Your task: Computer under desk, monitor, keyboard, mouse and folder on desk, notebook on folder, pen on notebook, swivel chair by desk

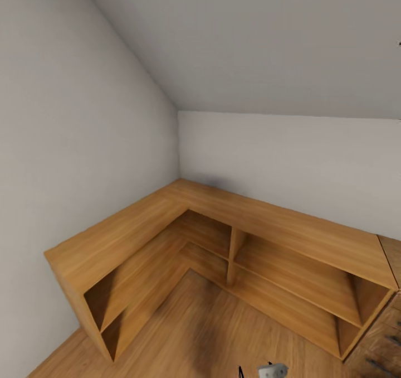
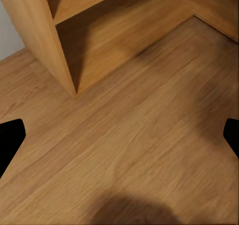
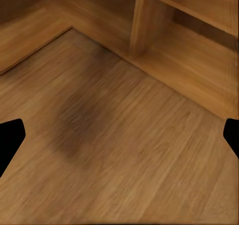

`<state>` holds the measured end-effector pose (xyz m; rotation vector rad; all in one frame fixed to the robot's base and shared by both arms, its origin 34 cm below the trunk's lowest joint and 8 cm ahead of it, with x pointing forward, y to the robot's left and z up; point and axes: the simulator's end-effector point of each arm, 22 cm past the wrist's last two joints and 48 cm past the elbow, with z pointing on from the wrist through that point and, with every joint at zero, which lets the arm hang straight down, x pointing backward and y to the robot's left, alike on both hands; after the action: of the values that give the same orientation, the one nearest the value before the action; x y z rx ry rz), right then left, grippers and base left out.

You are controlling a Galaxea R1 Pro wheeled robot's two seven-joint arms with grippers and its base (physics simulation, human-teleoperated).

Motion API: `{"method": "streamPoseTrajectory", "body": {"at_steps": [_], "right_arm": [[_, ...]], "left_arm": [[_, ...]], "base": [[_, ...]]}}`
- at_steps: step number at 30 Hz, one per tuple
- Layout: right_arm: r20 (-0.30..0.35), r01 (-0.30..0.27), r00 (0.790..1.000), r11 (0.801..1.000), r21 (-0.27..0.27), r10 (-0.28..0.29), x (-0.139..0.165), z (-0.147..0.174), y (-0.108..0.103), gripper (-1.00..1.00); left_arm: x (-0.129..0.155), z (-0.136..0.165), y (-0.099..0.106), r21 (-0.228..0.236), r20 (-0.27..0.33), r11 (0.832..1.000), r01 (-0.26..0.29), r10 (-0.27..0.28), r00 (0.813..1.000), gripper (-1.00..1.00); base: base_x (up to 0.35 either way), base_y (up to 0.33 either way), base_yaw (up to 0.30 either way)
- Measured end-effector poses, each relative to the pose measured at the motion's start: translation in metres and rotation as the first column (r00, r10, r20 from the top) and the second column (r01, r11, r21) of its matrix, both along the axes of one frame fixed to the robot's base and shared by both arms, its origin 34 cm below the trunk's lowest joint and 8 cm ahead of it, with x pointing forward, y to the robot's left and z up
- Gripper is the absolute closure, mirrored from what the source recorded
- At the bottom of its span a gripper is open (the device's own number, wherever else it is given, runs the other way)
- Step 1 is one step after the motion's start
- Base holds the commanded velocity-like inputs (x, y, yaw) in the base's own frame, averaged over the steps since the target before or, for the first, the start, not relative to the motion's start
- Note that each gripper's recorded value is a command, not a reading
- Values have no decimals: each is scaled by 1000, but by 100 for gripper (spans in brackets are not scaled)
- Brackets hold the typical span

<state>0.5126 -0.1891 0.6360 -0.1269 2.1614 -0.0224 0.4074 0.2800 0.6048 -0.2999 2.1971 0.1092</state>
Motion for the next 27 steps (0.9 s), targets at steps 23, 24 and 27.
{"method": "streamPoseTrajectory", "body": {"at_steps": [23, 24, 27], "right_arm": [[-2, -3, 1000, 1000, 3, 3, 0, 0, 3, -100], [-2, -3, 1000, 1000, 2, 3, 0, 0, 3, -100], [-2, -4, 1000, 1000, 3, 4, 0, 0, 3, -100]], "left_arm": [[0, 0, 0, 0, 0, 1000, 1, -1, 1000, -100], [0, 0, 0, 0, 0, 1000, 1, -1, 1000, -100], [0, 0, 0, 0, 0, 1000, -1, 1, 1000, -100]], "base": [[0, 0, -260], [0, 0, -259], [0, 0, -259]]}}
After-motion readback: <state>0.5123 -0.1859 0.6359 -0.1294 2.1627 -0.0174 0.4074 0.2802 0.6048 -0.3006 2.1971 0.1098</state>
